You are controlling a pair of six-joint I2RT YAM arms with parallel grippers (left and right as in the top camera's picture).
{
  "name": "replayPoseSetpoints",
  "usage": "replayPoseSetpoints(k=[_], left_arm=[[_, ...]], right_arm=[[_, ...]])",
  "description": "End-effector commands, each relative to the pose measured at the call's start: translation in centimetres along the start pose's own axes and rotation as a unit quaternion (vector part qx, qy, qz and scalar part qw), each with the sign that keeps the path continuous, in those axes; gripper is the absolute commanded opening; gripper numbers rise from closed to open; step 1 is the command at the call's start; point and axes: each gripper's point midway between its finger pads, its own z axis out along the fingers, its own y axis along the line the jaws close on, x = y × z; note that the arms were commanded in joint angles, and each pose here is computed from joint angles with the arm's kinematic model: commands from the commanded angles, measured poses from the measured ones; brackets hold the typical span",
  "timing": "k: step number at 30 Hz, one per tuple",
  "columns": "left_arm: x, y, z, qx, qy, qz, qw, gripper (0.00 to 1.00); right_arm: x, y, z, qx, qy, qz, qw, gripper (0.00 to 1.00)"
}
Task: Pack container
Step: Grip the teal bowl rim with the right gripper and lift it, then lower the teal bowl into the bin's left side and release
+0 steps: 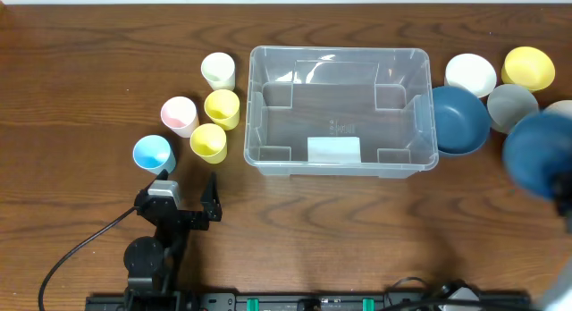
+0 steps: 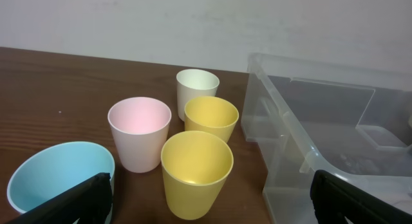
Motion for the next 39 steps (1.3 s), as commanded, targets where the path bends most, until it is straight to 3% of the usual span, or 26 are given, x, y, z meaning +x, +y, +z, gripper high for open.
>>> replayPoseSetpoints(k=[1, 7, 14, 23, 29, 39], left_arm=[[1.5, 0.6, 0.2, -0.01, 0.015, -0.005, 1.0, 0.98], [1.5, 0.6, 0.2, -0.01, 0.015, -0.005, 1.0, 0.98], [1.5, 0.6, 0.2, -0.01, 0.015, -0.005, 1.0, 0.98], [1.5, 0.6, 0.2, -0.01, 0.015, -0.005, 1.0, 0.98], [1.5, 0.6, 0.2, -0.01, 0.015, -0.005, 1.0, 0.98], [1.5, 0.6, 0.2, -0.01, 0.015, -0.005, 1.0, 0.98]], right_arm=[[-1.0, 4.2, -8.1, -0.122, -0.069, -0.029, 0.99, 0.01], [3.6, 11.6, -19.3, -0.341, -0.083, -0.125, 0.928, 0.01], [12.0, 17.2, -22.9, -0.445, -0.004, -0.222, 0.868, 0.01], [26.4, 22.4, -16.0, -0.367, 0.065, -0.409, 0.833, 0.01], [33.9, 24.2, -9.3, -0.308, 0.1, -0.462, 0.826, 0.01], [37.9, 23.8, -0.2, -0.216, 0.138, -0.464, 0.848, 0.01]])
